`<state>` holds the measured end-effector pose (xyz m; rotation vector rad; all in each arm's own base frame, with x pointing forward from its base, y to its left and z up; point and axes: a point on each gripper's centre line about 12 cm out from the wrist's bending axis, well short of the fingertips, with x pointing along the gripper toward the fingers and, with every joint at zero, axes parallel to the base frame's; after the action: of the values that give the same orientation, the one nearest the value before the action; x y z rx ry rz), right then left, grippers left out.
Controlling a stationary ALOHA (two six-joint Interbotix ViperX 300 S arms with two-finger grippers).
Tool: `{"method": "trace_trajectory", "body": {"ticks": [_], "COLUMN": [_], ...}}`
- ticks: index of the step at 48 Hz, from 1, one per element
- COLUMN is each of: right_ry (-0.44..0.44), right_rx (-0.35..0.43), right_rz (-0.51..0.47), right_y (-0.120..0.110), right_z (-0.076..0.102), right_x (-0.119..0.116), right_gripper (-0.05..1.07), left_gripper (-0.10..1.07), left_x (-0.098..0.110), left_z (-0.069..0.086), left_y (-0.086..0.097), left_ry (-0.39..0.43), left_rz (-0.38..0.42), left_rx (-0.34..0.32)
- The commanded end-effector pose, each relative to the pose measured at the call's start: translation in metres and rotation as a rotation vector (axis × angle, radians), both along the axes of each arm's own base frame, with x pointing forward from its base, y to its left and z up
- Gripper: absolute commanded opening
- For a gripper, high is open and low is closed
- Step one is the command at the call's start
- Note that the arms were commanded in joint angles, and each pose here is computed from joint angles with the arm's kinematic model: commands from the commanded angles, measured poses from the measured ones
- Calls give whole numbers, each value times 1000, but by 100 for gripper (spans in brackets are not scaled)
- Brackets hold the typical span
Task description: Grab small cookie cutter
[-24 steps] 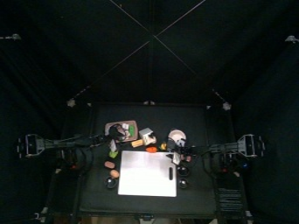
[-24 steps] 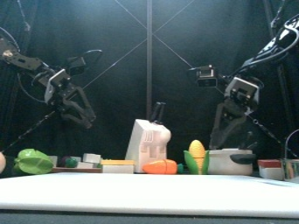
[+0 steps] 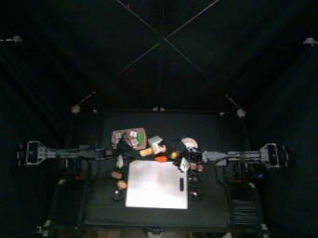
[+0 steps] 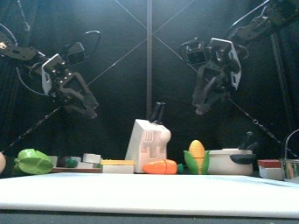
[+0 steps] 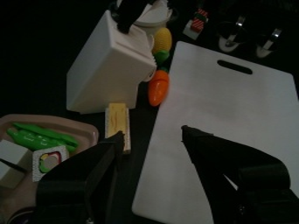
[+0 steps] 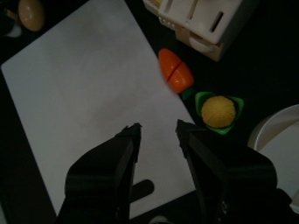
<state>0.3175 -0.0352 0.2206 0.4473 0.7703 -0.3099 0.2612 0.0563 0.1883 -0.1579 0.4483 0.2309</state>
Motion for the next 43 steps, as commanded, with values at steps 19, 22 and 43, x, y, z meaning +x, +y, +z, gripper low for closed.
{"method": "trace_trajectory", "body": {"ticks": [19, 22, 43], "right_ry": [109, 174, 414], "right_rx": [243, 256, 183], "right_rz": [-202, -252, -314], "right_y": [-7, -7, 14], "right_z": [30, 31, 21], "right_x": [19, 15, -10], "right_gripper": [78, 78, 78], "left_gripper": [90, 90, 90], "left_x": [-9, -11, -15], "left_z": [27, 28, 28], "left_y": [-4, -6, -11], "left_ry": [-104, -114, -140], "left_rz": [-6, -9, -19], "left_rx": [19, 19, 4]}}
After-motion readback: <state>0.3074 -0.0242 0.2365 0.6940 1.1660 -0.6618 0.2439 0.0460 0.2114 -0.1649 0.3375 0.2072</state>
